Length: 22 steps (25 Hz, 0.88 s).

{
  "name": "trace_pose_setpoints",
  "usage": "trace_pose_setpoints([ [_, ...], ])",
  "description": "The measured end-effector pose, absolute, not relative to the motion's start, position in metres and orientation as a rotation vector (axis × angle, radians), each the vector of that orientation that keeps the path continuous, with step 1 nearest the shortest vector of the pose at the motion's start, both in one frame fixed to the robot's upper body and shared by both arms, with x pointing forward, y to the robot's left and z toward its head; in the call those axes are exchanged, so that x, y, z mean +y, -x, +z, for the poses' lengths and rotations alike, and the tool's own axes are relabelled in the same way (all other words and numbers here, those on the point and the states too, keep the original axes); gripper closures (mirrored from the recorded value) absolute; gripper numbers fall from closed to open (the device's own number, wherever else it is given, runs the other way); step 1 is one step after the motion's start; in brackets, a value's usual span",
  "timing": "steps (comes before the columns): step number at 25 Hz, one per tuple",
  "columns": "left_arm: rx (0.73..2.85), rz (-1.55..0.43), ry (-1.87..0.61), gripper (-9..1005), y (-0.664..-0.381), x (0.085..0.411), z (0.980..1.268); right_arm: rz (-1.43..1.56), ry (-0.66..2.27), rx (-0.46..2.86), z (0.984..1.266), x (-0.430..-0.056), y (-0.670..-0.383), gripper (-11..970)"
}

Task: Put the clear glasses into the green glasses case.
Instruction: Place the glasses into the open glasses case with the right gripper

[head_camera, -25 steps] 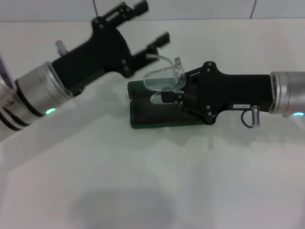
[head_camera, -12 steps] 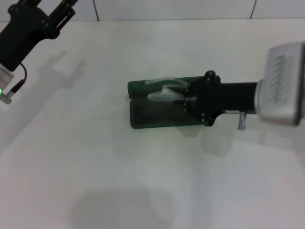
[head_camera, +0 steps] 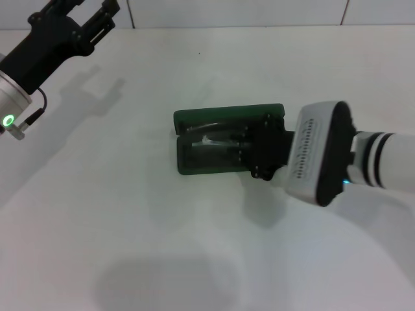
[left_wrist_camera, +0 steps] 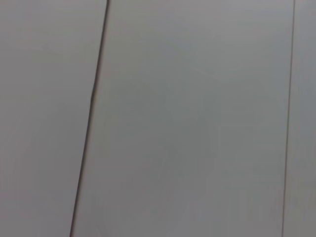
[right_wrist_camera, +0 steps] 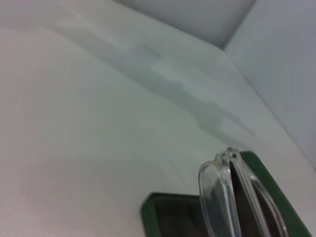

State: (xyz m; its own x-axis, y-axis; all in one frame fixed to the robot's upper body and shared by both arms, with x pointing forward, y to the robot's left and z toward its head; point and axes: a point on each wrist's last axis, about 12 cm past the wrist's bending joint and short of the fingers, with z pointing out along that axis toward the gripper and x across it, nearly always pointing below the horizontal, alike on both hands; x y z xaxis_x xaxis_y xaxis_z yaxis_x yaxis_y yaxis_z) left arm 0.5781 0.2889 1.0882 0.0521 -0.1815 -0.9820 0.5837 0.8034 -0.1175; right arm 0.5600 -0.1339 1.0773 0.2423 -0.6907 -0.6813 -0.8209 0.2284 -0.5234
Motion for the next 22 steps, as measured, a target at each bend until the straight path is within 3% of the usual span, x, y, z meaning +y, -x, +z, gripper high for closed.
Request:
trace_pose_setpoints([
  [15,1.429,-0.614,-0.38,300,-0.583,0.282,1.088,0.116,1.489,1.494,1.068,-0.121,-0.549,841],
  [22,1.443,-0.615,-0.366,299,-0.58,0.288,1.086,0.12,1.512,1.467,1.072,-0.123,-0.546,742],
])
